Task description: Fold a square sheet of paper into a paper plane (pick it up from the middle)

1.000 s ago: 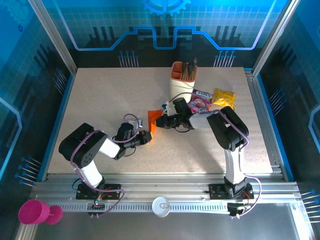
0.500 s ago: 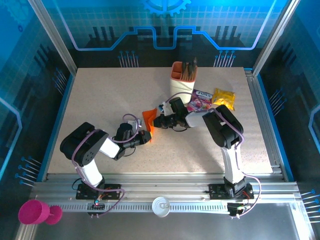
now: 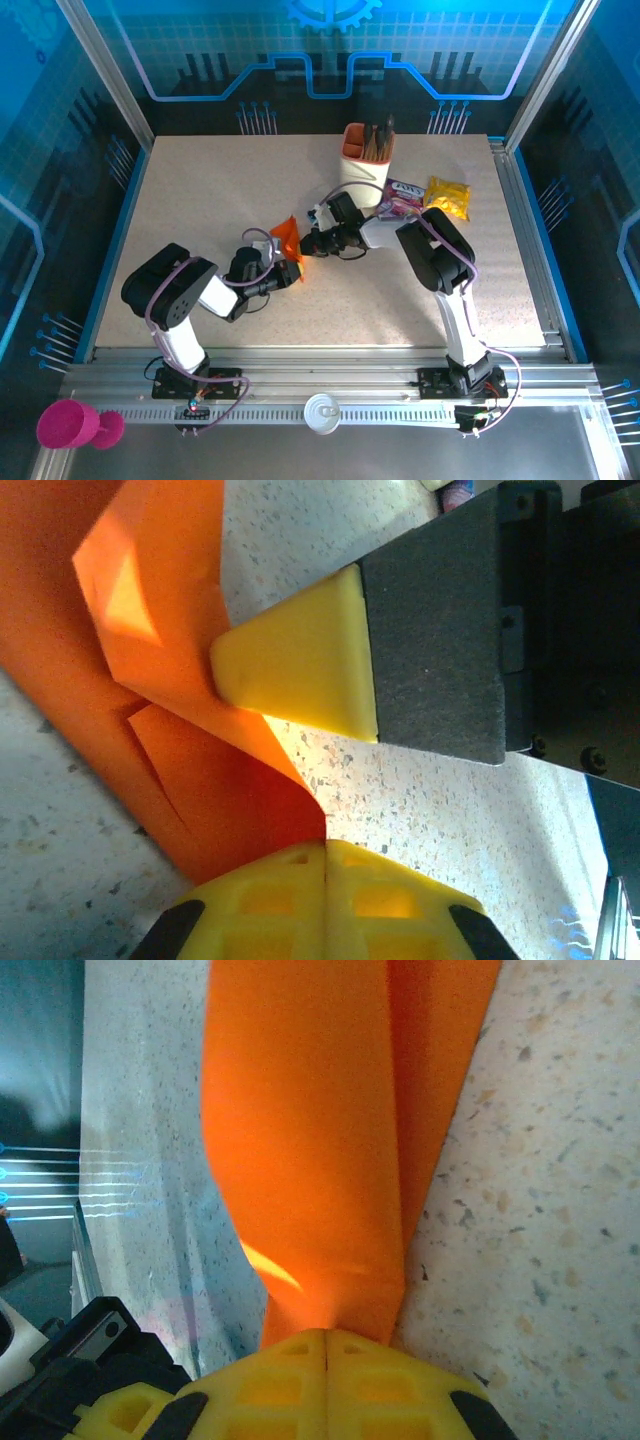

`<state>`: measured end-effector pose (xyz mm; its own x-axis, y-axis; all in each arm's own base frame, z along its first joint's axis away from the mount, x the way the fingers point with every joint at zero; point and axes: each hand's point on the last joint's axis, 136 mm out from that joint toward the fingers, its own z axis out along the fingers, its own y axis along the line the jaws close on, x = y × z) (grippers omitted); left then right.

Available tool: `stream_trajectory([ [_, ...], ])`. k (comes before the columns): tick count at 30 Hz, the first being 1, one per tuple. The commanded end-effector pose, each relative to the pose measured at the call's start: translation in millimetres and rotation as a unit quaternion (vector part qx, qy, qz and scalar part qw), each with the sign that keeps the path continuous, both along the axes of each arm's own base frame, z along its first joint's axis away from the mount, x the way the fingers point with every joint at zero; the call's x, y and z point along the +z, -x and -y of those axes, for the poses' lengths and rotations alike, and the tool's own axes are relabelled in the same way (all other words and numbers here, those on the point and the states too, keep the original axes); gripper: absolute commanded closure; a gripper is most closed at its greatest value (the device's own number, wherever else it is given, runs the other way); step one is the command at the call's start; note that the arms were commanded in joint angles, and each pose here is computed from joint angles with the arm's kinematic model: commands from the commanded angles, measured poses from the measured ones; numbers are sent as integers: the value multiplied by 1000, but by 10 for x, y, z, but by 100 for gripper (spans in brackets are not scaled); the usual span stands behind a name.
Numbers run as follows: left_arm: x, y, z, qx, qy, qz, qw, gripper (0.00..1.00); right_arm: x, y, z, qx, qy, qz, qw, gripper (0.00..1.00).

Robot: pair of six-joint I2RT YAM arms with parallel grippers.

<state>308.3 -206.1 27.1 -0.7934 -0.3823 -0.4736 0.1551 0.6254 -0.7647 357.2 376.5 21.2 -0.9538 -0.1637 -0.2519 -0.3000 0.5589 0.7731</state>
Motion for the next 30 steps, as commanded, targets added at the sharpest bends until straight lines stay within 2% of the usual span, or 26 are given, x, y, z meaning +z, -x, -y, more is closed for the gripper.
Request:
stream_trajectory([
  [1,-24,60,-96,14,5,-12,1000,89,-375,186,78,9,58,-45,997,100],
  [6,174,9,-242,49,10,8,999,58,-429,193,122,2,72,-55,996,100],
  [8,252,7,-258,52,6,12,999,52,-441,200,129,3,76,-59,995,100],
  [13,427,-22,-162,13,-34,12,999,54,-461,227,136,5,82,-67,994,100],
  [17,531,9,16,-44,-70,17,996,67,-460,223,130,6,82,-68,994,100],
  [23,454,100,296,-107,-122,23,986,85,-466,218,131,2,76,-71,995,100],
  [25,398,85,283,-95,-148,24,984,87,-463,213,137,0,74,-70,995,100],
  [30,386,42,64,-18,-172,40,984,75,-464,202,171,-7,69,-73,995,100],
])
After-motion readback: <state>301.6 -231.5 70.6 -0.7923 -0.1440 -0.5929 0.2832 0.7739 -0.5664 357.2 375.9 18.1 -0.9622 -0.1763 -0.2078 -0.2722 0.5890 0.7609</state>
